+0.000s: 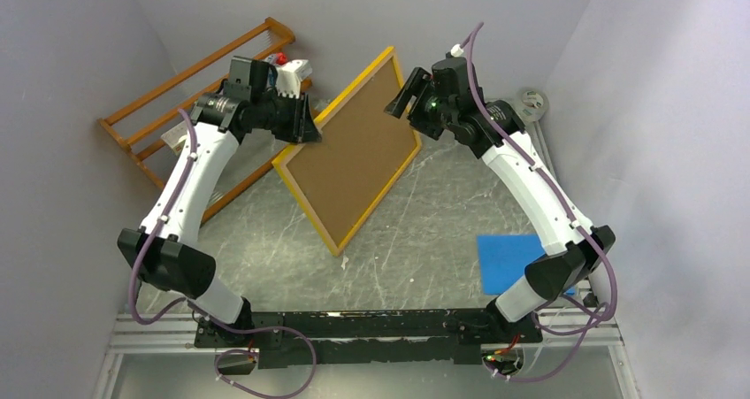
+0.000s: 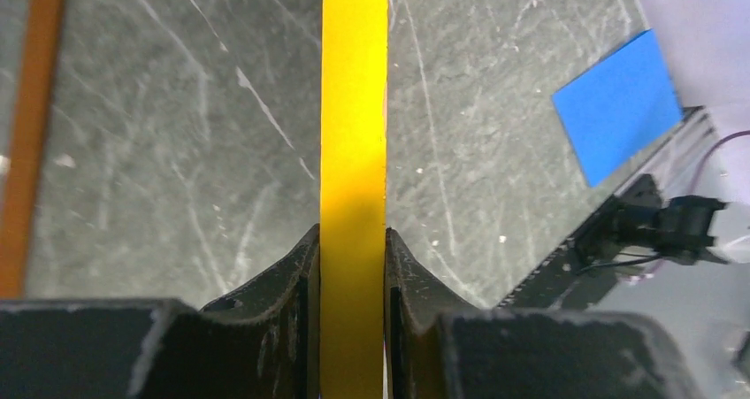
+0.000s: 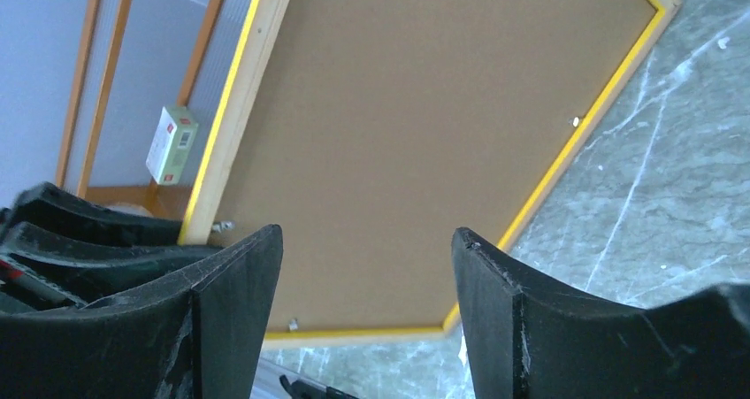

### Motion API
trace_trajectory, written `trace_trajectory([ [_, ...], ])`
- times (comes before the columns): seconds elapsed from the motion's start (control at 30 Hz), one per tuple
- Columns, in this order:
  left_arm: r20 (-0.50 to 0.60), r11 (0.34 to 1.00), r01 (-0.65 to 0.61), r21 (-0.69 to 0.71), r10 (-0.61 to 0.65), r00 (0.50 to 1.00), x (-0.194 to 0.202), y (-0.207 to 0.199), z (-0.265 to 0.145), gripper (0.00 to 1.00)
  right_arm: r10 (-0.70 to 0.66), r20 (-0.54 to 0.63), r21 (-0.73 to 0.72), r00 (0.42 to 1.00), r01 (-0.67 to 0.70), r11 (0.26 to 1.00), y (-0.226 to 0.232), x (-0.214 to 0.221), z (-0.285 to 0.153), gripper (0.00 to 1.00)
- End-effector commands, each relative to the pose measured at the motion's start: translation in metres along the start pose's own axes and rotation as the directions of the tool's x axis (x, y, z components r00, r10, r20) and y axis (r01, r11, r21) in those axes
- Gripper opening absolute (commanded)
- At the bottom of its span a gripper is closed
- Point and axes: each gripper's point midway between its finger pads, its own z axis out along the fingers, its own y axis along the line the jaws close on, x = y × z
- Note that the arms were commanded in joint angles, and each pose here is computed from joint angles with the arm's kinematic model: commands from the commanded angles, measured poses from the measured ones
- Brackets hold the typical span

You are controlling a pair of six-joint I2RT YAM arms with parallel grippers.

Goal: Put the photo into the frame
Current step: Turn over the photo frame at the center of the board.

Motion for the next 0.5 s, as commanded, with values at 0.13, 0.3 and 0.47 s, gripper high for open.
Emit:
trace_trajectory([
  [0.13,0.117,0.927,-0.323,-0.192,0.348,0.93,-0.06,-0.008,-0.017,0.03,0.084,-0.042,-0.14,0.996,-0.089,0.986,0.033,0.001,0.003,0.72],
  [0.3,0.124,0.892,-0.38,-0.247,0.418,0.9,-0.059,-0.029,-0.016,0.03,0.176,-0.063,-0.13,0.982,-0.183,0.974,0.047,-0.007,0.005,0.73],
  [0.47,0.089,0.851,-0.436,-0.293,0.478,0.874,-0.052,-0.05,-0.011,0.03,0.218,-0.085,-0.105,0.972,-0.226,0.968,0.048,-0.004,0.014,0.75],
])
